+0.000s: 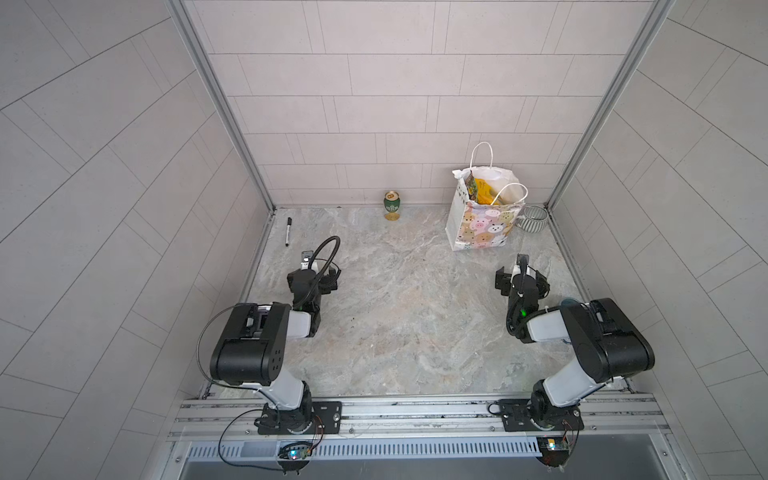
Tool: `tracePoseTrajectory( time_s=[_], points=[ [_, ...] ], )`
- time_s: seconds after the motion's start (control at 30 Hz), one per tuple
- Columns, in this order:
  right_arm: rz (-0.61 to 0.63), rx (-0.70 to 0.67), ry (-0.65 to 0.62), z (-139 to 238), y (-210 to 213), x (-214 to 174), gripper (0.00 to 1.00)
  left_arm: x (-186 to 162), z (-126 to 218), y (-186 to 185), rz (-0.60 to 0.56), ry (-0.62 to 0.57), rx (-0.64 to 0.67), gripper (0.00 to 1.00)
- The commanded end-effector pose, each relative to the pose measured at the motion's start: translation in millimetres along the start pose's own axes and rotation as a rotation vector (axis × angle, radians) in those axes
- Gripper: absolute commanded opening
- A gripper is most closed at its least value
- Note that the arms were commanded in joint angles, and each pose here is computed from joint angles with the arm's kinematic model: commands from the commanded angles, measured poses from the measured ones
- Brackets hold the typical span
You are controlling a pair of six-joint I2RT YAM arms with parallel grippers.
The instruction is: Take the snacks out of the paper bag
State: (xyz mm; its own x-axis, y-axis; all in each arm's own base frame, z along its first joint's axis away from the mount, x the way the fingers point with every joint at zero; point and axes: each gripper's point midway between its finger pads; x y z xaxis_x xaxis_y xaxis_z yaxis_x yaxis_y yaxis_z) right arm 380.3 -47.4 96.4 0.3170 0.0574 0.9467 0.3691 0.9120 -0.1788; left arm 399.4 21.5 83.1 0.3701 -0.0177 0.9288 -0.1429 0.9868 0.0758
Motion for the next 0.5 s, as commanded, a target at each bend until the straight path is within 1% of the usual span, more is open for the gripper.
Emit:
tracePoseTrajectory(
  time_s=[0.0,0.47],
  points=[
    [-0.002,0.007,-0.001,-0.4,1.4,1.0,0.99,2.4,1.2,1.9,0.01,-0.01,0.003,1.0],
    [-0.003,0.007,-0.001,-0.3,1.2,1.1,0.99,2.0,0.6,1.8,0.013,-0.006,0.0,1.0]
  ],
)
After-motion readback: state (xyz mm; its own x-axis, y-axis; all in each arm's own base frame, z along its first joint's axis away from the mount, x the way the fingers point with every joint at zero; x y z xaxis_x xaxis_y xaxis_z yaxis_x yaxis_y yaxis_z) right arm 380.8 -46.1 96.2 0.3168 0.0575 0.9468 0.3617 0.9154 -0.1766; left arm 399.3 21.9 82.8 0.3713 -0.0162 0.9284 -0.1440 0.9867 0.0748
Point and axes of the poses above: each gripper's point midway between its finger pads, its own z axis back along the fingers, its own y axis along the line the jaws close on, x = y × z, and after that the axes turned 1 degree about -z, right-handed
